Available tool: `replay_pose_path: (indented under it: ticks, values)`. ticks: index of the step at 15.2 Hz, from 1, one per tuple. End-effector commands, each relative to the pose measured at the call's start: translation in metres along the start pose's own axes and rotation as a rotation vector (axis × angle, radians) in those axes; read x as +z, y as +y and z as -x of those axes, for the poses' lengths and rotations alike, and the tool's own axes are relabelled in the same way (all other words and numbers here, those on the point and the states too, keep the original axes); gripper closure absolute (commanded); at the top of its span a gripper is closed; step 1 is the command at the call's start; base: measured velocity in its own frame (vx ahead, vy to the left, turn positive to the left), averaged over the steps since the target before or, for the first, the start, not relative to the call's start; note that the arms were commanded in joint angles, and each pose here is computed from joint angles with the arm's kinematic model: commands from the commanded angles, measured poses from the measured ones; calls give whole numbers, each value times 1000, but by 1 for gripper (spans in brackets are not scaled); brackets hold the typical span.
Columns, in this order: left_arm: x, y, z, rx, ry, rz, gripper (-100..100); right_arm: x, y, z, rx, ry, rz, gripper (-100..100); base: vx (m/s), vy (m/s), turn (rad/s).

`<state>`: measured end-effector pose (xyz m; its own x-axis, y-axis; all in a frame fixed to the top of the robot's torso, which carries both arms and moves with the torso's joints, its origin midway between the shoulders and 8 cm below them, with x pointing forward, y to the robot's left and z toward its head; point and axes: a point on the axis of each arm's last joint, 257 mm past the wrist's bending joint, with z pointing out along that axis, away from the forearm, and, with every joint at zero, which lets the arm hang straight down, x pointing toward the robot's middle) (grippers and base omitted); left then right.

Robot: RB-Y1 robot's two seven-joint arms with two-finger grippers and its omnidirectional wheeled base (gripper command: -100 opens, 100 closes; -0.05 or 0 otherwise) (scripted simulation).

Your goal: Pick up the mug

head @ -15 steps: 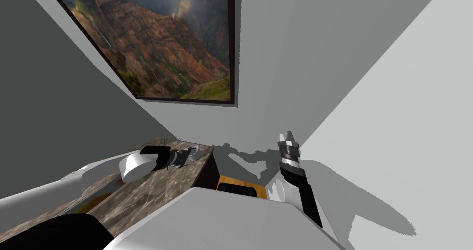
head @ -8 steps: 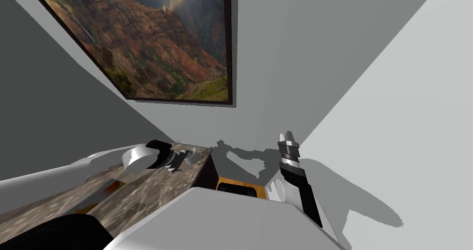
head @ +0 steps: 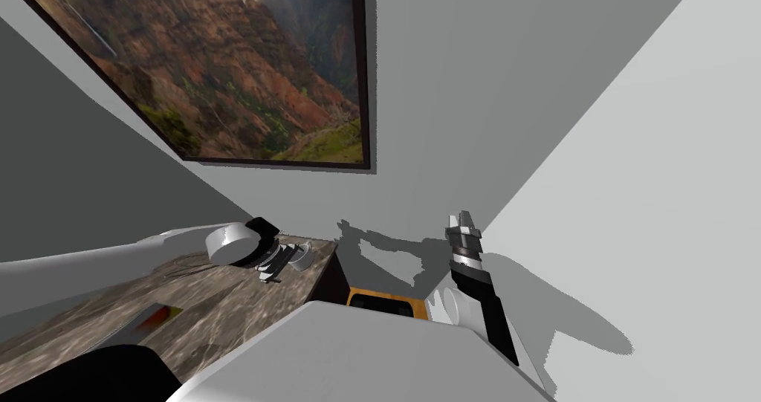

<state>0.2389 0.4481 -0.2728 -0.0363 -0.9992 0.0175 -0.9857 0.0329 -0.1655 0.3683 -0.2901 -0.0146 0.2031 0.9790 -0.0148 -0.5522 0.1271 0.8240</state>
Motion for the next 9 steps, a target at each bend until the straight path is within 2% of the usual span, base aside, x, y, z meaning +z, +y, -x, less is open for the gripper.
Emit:
replay_pose_path:
  ticks: [1,4,5,9]
  values:
    - [-3,5,1,-6,-10,42,-100,0,0,0,0,0,0,0,24,-5,-33]
    - [-7,12,3,-12,-22,93,-100,0,0,0,0,0,0,0,30,-5,-45]
    - [-4,9,2,-11,-17,73,-100,0,0,0,0,0,0,0,16,-1,-14]
    - [9,27,16,-34,-21,74,-100,0,0,0,0,0,0,0,13,-22,-75]
